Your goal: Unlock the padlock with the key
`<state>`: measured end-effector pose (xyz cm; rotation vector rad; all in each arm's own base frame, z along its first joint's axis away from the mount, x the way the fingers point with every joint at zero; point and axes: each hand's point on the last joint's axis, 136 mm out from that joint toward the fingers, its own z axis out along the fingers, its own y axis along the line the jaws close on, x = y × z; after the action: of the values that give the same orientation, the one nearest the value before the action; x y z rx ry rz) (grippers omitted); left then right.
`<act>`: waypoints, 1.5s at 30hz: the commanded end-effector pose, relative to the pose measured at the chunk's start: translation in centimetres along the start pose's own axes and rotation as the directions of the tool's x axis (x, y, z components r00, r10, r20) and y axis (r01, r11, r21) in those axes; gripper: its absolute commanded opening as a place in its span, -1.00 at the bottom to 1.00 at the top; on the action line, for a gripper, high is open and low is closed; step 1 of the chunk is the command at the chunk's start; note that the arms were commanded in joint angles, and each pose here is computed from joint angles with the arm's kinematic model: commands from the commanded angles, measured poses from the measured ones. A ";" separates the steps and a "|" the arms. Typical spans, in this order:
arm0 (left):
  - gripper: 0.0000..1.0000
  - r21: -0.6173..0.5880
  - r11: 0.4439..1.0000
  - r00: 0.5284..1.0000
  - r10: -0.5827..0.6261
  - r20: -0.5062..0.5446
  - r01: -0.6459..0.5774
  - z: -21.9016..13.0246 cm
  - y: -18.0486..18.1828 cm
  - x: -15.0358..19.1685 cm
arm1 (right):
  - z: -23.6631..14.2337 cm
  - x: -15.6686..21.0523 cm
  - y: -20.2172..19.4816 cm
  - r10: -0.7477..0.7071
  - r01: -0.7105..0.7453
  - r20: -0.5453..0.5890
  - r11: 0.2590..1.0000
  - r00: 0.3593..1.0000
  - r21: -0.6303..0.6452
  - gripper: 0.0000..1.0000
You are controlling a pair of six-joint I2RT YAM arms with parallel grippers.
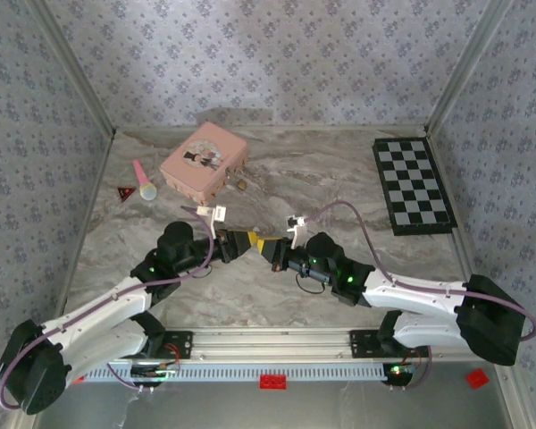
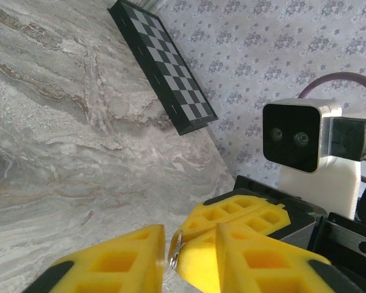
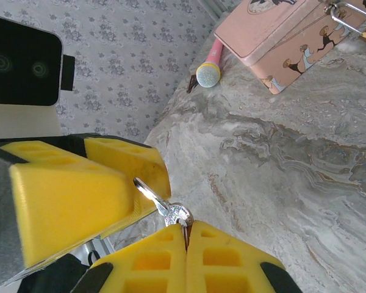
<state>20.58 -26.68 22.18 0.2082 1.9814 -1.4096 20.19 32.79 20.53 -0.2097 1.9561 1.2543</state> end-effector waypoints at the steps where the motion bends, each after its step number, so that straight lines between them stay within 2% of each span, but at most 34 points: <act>1: -0.54 0.060 0.998 0.999 0.036 0.007 -0.037 0.1 -2.1 -1.0 | -0.1 -0.1 0.0 0.007 -0.007 0.015 1.000 1.000 0.005 -1.00; 9: -0.92 0.053 0.998 0.999 0.038 0.004 -0.038 0.3 -2.1 -1.1 | -0.2 -0.2 -0.2 0.007 -0.008 0.021 1.000 1.000 0.011 -1.00; 14: -1.00 0.047 0.998 0.999 0.044 0.010 -0.044 0.3 -2.2 -1.3 | -0.3 -0.4 0.7 0.005 -0.005 0.017 0.999 1.000 -0.034 -1.00; 19: -1.00 0.063 0.997 0.999 0.042 0.011 -0.042 0.4 -2.6 -1.5 | -0.7 -1.0 1.6 0.039 -0.034 0.034 0.989 0.999 -0.147 -0.65; 23: -1.00 0.090 0.995 0.999 0.036 0.007 -0.037 0.5 -3.2 -1.6 | -0.9 -1.4 3.0 0.047 -0.037 0.036 0.967 0.998 -0.251 -0.51; 26: -1.00 0.108 0.994 0.999 0.032 0.014 -0.033 0.3 -3.7 -1.8 | -0.9 -1.4 3.6 0.046 -0.034 0.033 0.957 0.998 -0.290 -0.49; 45: -1.00 0.096 0.994 0.999 0.046 0.018 -0.047 -0.1 -3.6 -1.8 | -2.1 -2.1 3.6 0.027 -0.006 0.070 0.957 0.997 -0.290 -1.00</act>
<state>20.12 -27.54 24.13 0.2634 1.9400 -1.4676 19.20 32.40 22.81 -0.2546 1.7888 1.5014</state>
